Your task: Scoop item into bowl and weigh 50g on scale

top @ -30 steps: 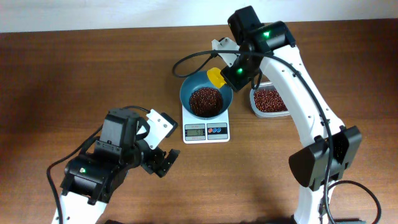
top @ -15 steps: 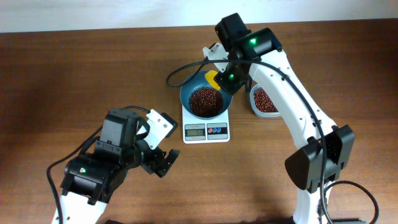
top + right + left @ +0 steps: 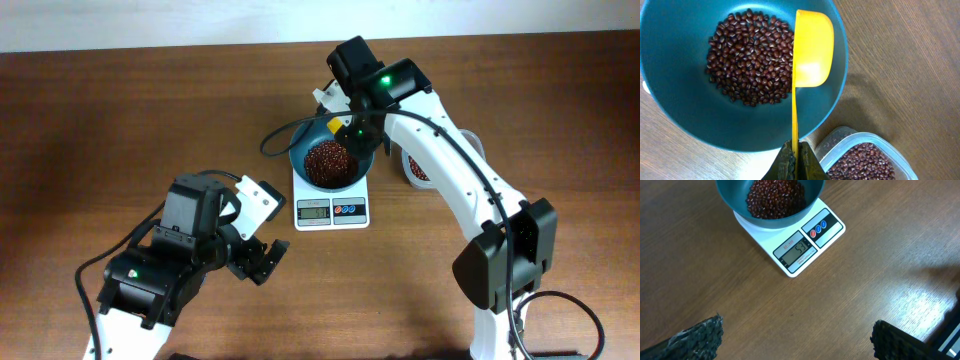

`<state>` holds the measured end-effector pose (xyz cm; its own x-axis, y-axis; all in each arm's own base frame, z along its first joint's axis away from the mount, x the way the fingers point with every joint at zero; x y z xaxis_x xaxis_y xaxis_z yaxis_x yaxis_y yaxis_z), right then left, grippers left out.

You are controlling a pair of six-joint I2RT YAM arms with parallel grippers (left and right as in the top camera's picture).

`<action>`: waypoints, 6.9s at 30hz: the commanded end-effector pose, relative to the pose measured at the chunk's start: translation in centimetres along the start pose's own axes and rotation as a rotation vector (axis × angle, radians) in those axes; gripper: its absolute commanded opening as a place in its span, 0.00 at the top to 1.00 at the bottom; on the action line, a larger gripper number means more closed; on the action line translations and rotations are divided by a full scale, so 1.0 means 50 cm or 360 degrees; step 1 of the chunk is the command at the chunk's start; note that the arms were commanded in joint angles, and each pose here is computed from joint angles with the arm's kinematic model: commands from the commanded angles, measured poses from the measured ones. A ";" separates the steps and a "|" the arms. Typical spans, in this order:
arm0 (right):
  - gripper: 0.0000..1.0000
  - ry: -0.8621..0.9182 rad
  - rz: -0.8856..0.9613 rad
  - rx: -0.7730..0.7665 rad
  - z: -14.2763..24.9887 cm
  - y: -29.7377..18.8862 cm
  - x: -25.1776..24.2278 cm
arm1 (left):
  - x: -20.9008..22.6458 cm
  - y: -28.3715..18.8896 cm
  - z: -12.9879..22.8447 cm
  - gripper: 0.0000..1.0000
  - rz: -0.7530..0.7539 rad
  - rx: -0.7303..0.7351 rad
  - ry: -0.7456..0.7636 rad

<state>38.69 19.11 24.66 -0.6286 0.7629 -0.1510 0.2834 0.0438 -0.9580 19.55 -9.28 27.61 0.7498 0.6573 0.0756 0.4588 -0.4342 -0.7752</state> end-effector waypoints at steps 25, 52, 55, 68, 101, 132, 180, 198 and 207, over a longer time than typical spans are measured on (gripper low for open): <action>0.96 -0.0095 0.0022 0.0077 0.007 0.044 0.050 | -0.003 -0.001 -0.003 0.01 0.0021 -0.0016 0.0036; 0.96 -0.0009 -0.0378 0.0044 0.015 0.028 0.077 | -0.003 -0.001 -0.003 0.01 0.0021 -0.0016 0.0036; 0.96 0.0064 -0.0489 0.0041 0.024 0.028 0.055 | -0.003 -0.001 -0.003 0.01 0.0021 -0.0015 0.0036; 0.96 0.0144 -0.0669 0.0024 0.032 0.024 0.039 | -0.003 -0.001 -0.003 0.01 0.0021 -0.0015 0.0036; 0.96 0.0793 -0.1080 -0.0397 0.166 -0.130 -0.202 | -0.003 -0.001 -0.003 0.01 0.0021 -0.0015 0.0036; 0.96 0.0935 0.0270 0.0343 0.273 -0.111 -0.283 | -0.003 -0.001 -0.003 0.01 0.0021 -0.0015 0.0035; 0.96 0.0298 -0.0600 -0.0173 0.038 -0.078 -0.102 | -0.003 -0.001 -0.003 0.01 0.0021 -0.0015 0.0035; 0.96 0.0097 -0.0396 0.0032 0.019 0.002 -0.024 | -0.003 -0.001 -0.003 0.01 0.0021 -0.0015 0.0036; 0.96 0.0028 -0.0329 0.0051 0.013 0.027 0.005 | -0.003 -0.001 -0.003 0.01 0.0021 -0.0015 0.0035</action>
<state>38.71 18.06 23.47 -0.6337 0.7695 0.0797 0.1192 0.1989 -0.9727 19.55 -9.28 27.61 0.7498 0.6573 0.0756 0.4588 -0.4342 -0.7752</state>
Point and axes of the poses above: each gripper's point midway between its finger pads, its own y axis out along the fingers, its own x axis along the line the jaws close on, z = x × y, the point moved 9 cm from there along -y, back along the fingers, and after that the axes turned 7 degrees about y, right-handed, at the moved point
